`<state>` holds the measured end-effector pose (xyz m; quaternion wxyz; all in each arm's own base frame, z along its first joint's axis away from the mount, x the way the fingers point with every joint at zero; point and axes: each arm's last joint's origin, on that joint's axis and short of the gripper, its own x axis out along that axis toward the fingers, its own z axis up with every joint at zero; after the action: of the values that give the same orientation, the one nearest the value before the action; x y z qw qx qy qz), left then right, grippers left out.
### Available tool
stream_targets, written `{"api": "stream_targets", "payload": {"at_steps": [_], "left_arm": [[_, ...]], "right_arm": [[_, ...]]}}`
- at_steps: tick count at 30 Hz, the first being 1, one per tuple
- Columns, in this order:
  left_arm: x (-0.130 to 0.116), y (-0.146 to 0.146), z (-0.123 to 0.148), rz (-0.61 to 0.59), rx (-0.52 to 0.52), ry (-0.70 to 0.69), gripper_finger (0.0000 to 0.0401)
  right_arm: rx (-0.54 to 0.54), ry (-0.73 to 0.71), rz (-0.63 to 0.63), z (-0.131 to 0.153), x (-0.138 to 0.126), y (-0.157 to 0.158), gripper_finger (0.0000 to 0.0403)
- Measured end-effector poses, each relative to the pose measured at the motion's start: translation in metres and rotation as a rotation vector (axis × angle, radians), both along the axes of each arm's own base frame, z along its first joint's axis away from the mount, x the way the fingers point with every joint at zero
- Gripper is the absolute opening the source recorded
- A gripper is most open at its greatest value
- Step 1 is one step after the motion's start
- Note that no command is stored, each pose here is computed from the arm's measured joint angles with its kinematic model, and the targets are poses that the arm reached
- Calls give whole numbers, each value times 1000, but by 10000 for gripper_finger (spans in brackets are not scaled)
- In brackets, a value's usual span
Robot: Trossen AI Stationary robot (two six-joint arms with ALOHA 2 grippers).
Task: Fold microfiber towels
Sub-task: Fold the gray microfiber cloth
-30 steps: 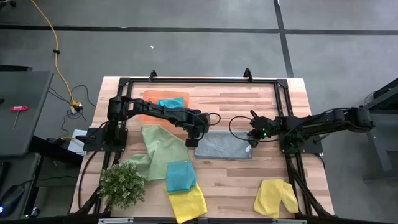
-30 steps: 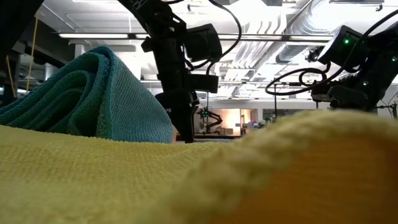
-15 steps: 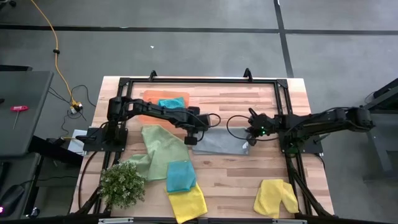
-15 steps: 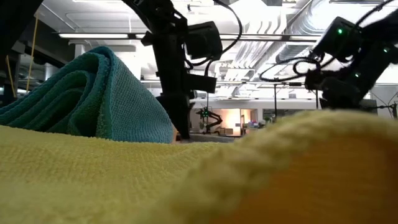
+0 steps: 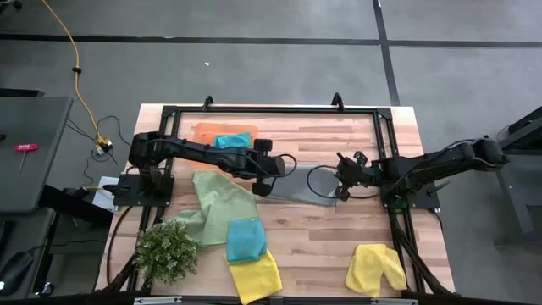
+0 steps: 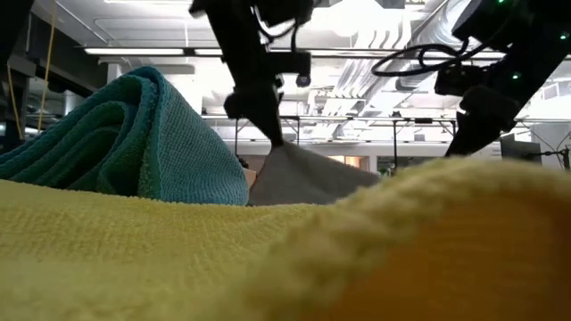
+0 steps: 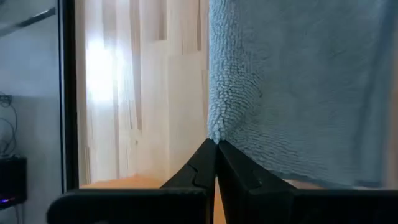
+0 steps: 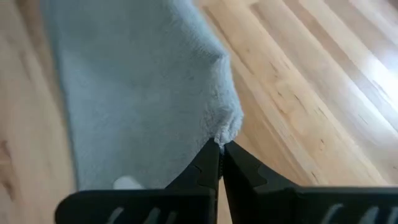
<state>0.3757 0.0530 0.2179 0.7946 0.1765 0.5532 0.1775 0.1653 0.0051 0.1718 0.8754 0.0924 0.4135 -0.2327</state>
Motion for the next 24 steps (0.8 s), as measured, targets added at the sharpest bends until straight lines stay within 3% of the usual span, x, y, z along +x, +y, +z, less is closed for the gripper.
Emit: {"api": "stream_targets", "payload": {"at_steps": [5,10,17,24], "left_arm": [[-6,-14,7,-4,-9,-31,0],[-13,-24,-9,7,-20,-6,0],[-20,-31,-32,33,76,-14,0],[-22,-41,-42,3,46,-31,0]], "right_arm": [[-42,-16,57,1,-2,16,0],[-51,-14,111,0,-6,30,0],[-20,-20,129,-1,-12,44,0],[19,-40,125,-1,-16,53,0]]}}
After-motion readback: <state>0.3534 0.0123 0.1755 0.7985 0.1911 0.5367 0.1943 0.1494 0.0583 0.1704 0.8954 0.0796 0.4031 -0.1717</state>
